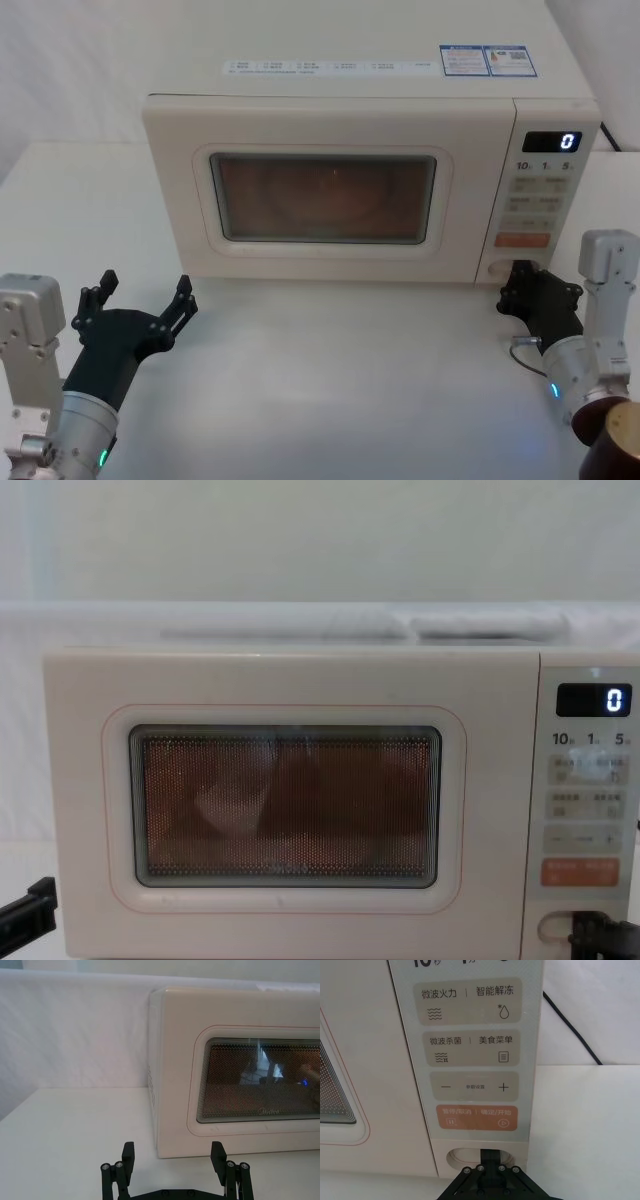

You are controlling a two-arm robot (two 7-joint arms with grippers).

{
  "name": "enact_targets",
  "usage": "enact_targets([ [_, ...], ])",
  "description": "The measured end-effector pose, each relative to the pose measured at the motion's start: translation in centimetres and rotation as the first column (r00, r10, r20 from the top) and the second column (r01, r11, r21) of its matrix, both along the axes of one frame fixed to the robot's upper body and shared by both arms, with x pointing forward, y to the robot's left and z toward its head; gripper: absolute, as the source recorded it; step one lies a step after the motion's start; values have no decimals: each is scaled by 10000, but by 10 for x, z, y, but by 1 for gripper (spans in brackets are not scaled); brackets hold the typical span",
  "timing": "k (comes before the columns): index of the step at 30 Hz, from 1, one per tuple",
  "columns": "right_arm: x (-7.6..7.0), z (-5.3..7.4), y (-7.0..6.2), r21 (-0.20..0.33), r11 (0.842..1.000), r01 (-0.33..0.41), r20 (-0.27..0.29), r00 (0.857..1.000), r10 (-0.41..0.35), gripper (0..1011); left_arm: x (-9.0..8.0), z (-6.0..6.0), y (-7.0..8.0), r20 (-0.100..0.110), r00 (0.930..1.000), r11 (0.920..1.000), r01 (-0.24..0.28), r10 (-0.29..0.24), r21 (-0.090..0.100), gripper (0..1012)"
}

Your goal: Press the button to open the microwave door with one hand; close the microwave door with the other hand.

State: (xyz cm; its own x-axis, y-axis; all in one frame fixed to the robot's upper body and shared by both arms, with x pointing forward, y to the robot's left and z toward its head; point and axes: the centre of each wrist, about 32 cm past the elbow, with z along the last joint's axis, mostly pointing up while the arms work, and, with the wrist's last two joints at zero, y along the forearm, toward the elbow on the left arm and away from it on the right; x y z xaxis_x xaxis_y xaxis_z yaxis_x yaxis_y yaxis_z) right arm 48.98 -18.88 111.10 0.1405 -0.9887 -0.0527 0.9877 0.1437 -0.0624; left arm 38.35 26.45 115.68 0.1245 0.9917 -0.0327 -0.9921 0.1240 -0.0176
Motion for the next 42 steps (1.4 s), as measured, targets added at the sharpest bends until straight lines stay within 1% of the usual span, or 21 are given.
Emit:
enact_targets([
  [11,2,-1,2,16,10000,-54,-46,10000,54,0,0,0,0,0,10000,10000,0,0,1,1001],
  [18,7,-1,4,2,9999,-170,-155,9997,170,0,0,0,0,1,10000,10000,-2,2,1,1001],
  [25,11,0,4,24,9998,-199,-160,9997,199,0,0,0,0,0,10000,10000,-1,1,1,1001],
  [31,12,0,4,35,9998,-197,-145,9997,198,0,0,0,0,-1,10000,10000,0,0,1,1001],
  [37,9,0,2,24,9999,-164,-103,9998,165,0,0,0,0,-1,10000,10000,-1,1,0,1001],
  [42,-1,3,0,-111,9998,-168,28,9999,168,0,0,0,0,-1,10000,10000,0,0,1,1001],
])
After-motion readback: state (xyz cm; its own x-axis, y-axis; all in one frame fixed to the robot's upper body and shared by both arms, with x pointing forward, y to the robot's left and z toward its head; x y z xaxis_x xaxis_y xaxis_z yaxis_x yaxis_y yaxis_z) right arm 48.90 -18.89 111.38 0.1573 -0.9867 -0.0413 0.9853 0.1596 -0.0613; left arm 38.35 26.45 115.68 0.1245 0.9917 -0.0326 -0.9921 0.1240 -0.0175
